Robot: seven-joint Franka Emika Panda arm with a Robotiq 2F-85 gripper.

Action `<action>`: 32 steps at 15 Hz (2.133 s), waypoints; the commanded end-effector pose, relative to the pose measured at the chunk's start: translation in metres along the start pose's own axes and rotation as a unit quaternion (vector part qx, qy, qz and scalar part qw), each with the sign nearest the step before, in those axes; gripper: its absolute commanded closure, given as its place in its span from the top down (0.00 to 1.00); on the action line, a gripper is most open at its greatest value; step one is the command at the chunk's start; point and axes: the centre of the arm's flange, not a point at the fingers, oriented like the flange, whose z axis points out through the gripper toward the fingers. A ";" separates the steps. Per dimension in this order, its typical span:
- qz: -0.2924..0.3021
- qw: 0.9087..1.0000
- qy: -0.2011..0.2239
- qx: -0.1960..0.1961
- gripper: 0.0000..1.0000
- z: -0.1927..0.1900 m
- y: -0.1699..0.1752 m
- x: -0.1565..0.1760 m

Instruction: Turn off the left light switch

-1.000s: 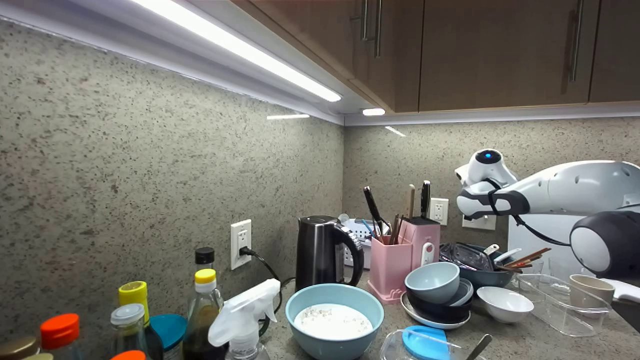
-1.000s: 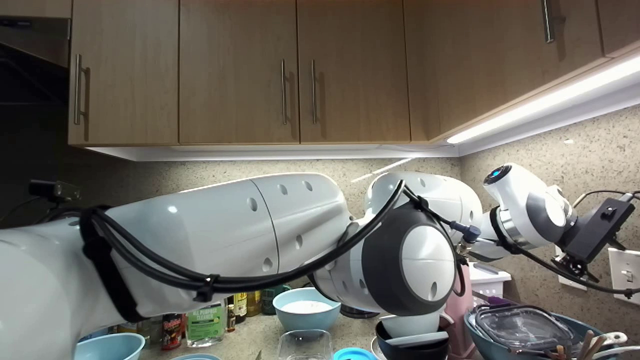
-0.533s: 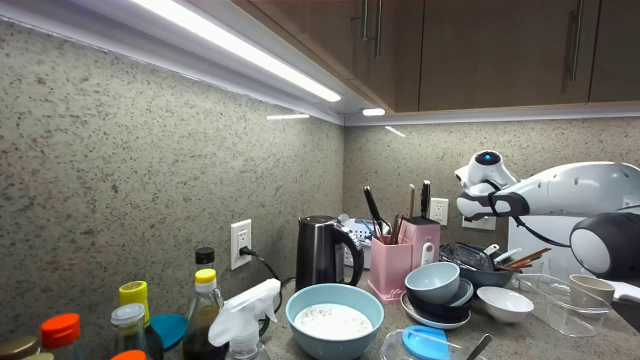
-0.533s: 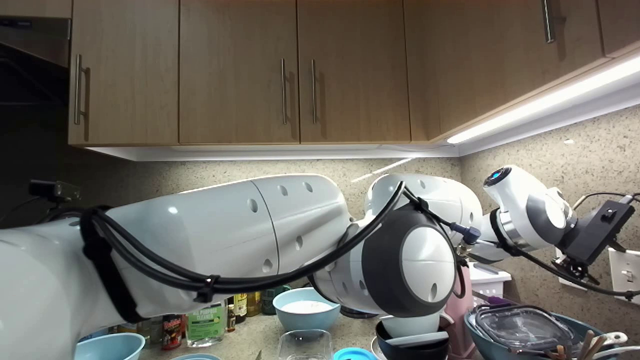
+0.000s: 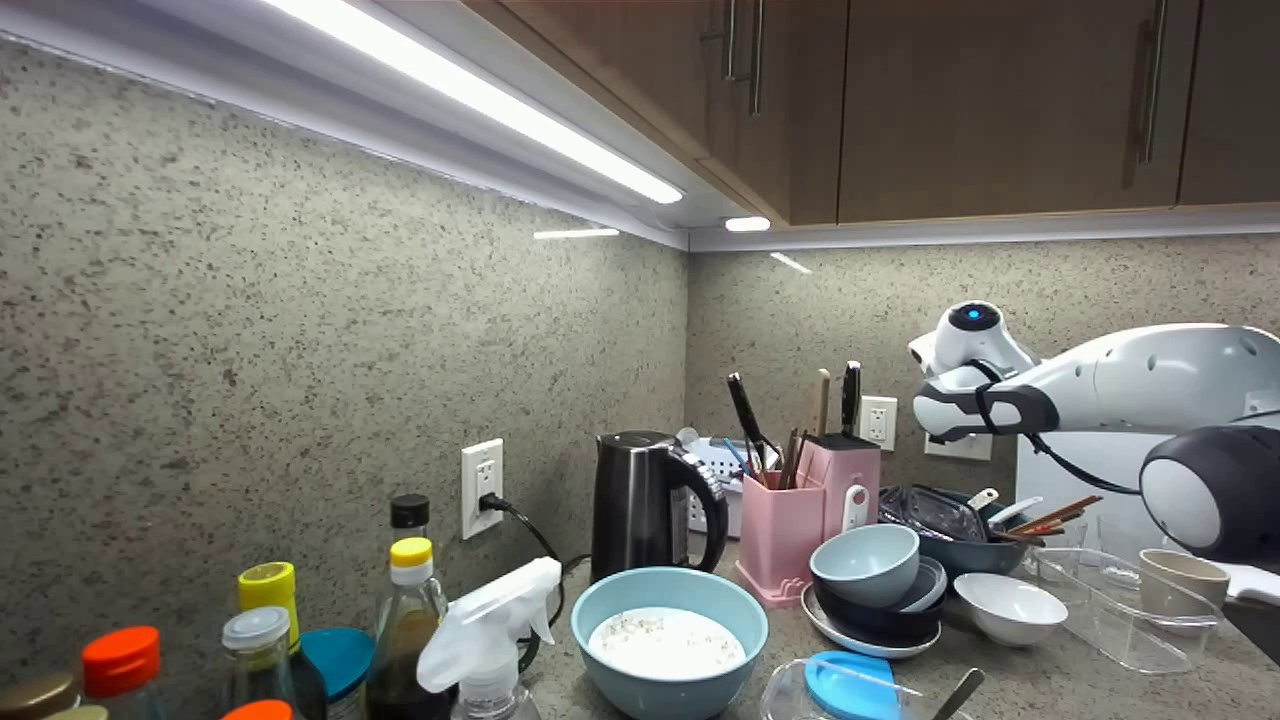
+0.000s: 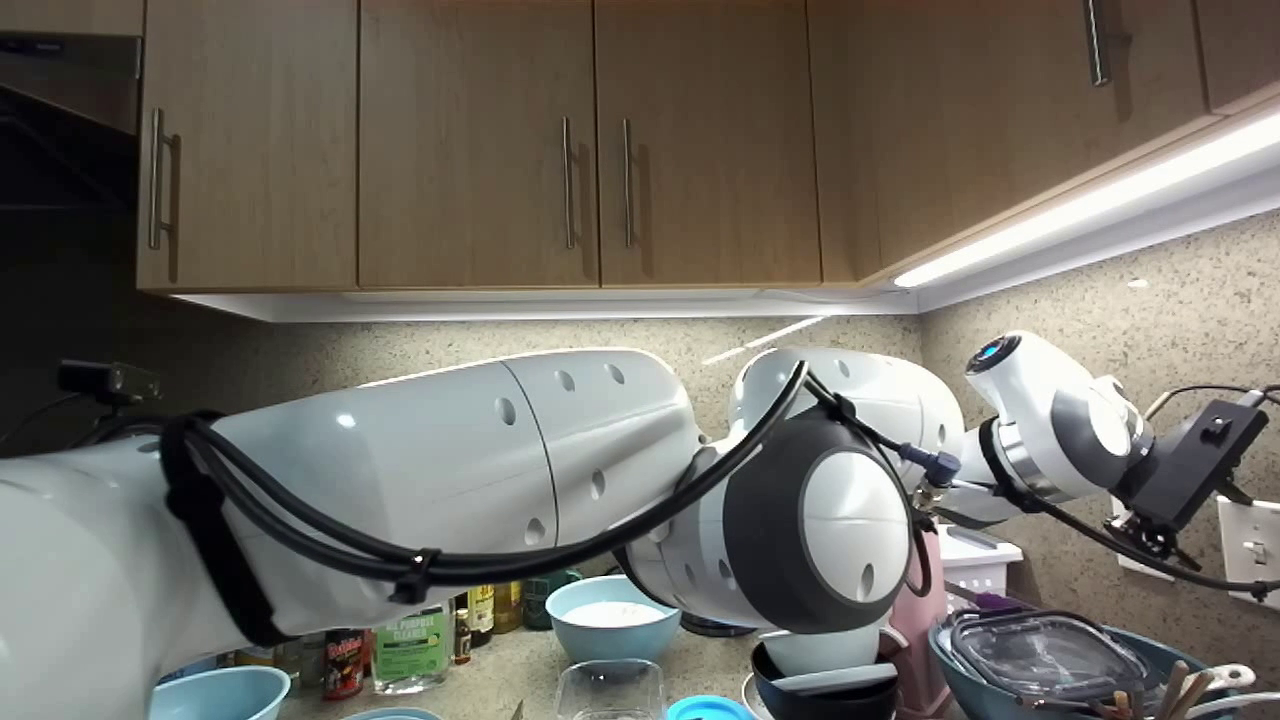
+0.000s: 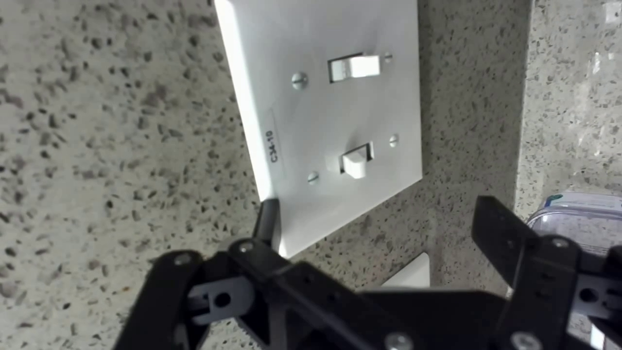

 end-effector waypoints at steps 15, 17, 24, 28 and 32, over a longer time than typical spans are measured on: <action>0.055 0.991 -0.061 0.108 1.00 0.010 0.023 0.003; 0.053 0.994 -0.043 0.088 1.00 0.005 0.034 0.010; 0.027 0.999 -0.008 0.036 1.00 0.031 0.028 0.018; 0.022 0.999 -0.009 0.033 1.00 0.044 0.021 0.014; -0.002 1.000 -0.002 0.026 1.00 0.056 0.026 0.009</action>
